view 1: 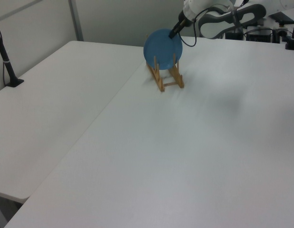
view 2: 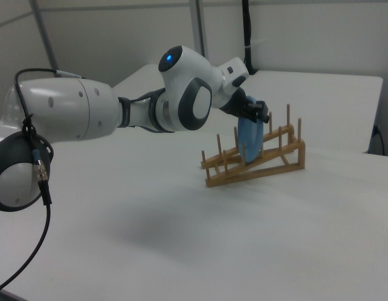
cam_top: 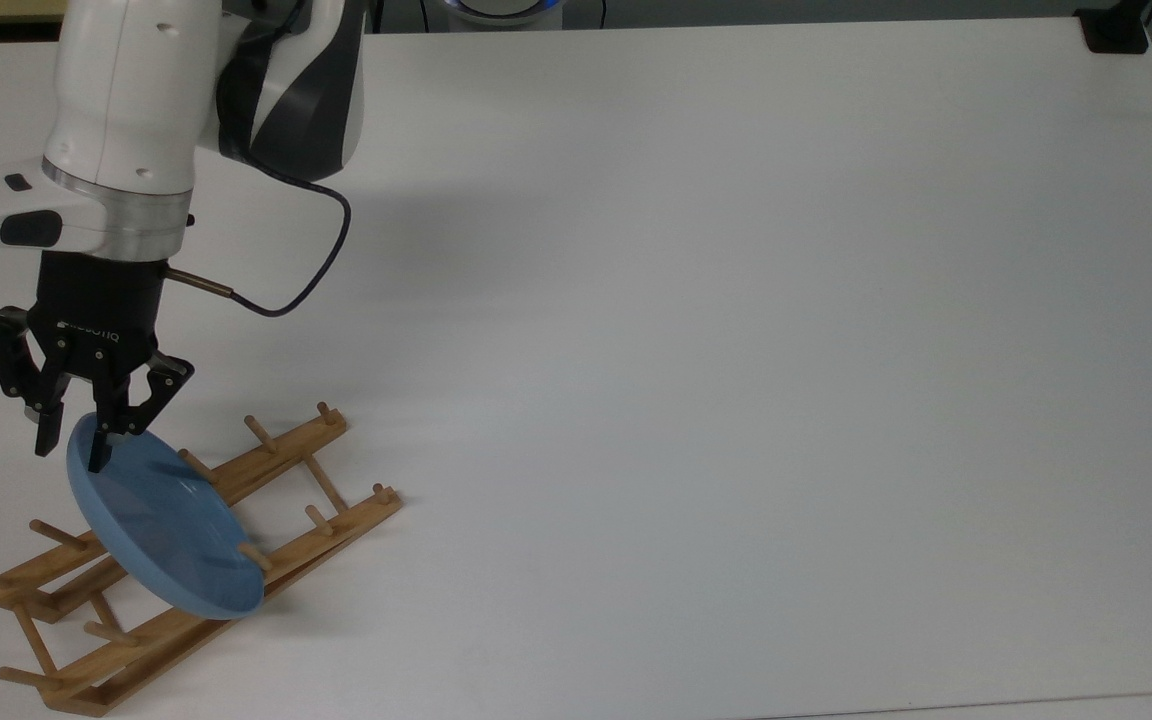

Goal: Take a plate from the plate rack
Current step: 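Lower the gripper onto the plate rim and close it, then lift the gripped blue plate up out of the wooden rack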

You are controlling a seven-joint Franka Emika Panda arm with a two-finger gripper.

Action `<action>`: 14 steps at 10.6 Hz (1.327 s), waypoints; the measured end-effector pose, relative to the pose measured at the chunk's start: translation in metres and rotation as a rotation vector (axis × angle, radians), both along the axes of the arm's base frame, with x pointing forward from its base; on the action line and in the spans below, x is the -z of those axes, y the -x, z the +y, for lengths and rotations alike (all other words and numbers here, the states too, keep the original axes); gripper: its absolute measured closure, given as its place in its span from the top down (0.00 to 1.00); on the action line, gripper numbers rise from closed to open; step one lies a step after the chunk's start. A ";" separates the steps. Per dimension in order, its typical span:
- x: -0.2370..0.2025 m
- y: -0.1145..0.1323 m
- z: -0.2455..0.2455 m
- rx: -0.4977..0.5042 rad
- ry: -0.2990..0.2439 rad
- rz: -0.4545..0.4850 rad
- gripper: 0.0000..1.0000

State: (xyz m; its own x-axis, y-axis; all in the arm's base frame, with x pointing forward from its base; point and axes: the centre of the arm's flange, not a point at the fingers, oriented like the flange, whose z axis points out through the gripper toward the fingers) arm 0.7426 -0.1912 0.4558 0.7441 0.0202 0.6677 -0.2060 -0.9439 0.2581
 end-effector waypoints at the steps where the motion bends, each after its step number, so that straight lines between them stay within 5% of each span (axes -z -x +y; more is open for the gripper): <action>1: -0.004 -0.001 0.001 -0.001 0.002 -0.007 0.38; 6: -0.018 -0.001 0.003 -0.005 0.007 -0.027 0.37; 14: -0.018 0.000 0.009 -0.023 0.028 -0.018 0.11</action>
